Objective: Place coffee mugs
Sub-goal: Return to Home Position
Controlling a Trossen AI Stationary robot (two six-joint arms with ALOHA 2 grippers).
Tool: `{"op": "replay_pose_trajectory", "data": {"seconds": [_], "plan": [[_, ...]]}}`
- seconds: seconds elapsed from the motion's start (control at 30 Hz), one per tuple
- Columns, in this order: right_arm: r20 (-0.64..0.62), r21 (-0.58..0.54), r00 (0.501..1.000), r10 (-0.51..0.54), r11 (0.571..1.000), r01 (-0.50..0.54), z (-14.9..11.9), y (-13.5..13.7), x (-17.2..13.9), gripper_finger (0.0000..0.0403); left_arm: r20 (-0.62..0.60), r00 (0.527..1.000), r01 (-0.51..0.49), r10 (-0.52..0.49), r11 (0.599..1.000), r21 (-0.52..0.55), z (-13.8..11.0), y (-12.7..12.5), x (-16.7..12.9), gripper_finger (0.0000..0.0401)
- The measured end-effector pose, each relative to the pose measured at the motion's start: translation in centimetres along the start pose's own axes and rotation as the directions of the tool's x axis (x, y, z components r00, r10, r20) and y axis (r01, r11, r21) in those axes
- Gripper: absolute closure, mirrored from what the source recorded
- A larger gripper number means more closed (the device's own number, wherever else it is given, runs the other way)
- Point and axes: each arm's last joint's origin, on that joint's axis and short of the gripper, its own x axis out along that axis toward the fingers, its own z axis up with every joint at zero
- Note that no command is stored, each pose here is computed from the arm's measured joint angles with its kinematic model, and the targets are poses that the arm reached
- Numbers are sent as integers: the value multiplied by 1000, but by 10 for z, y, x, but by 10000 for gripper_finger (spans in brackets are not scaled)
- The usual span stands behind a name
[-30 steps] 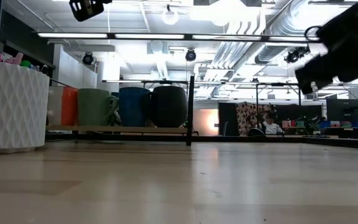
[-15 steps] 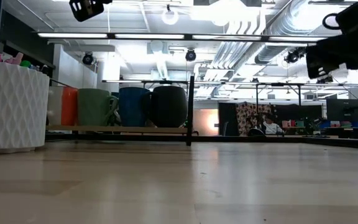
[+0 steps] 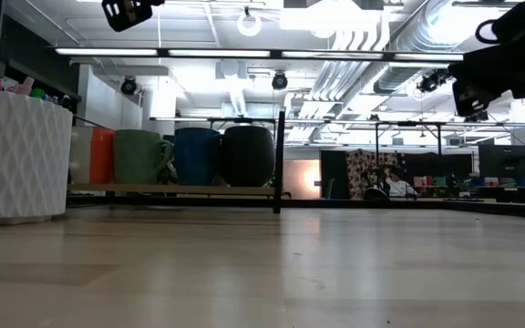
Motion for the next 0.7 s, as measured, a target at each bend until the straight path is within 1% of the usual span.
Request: {"op": "replay_pose_trajectory", "data": {"seconds": [0.13, 0.23, 0.3, 0.7], "plan": [[-15, 142, 1000, 3, 990, -1, -1, 0, 1, 322, 0, 1000, 0, 0, 1000, 0, 0, 0, 0, 332], [-17, 207, 1000, 2, 978, 1, -1, 0, 1, 322, -1, 1000, 0, 0, 1000, 0, 0, 0, 0, 332], [-17, 231, 1000, 2, 973, 2, -1, 0, 1, 322, 0, 1000, 0, 0, 1000, 0, 0, 0, 0, 332], [-18, 233, 1000, 2, 973, 2, -2, 0, 1, 322, -1, 1000, 0, 0, 1000, 0, 0, 0, 0, 332]]}}
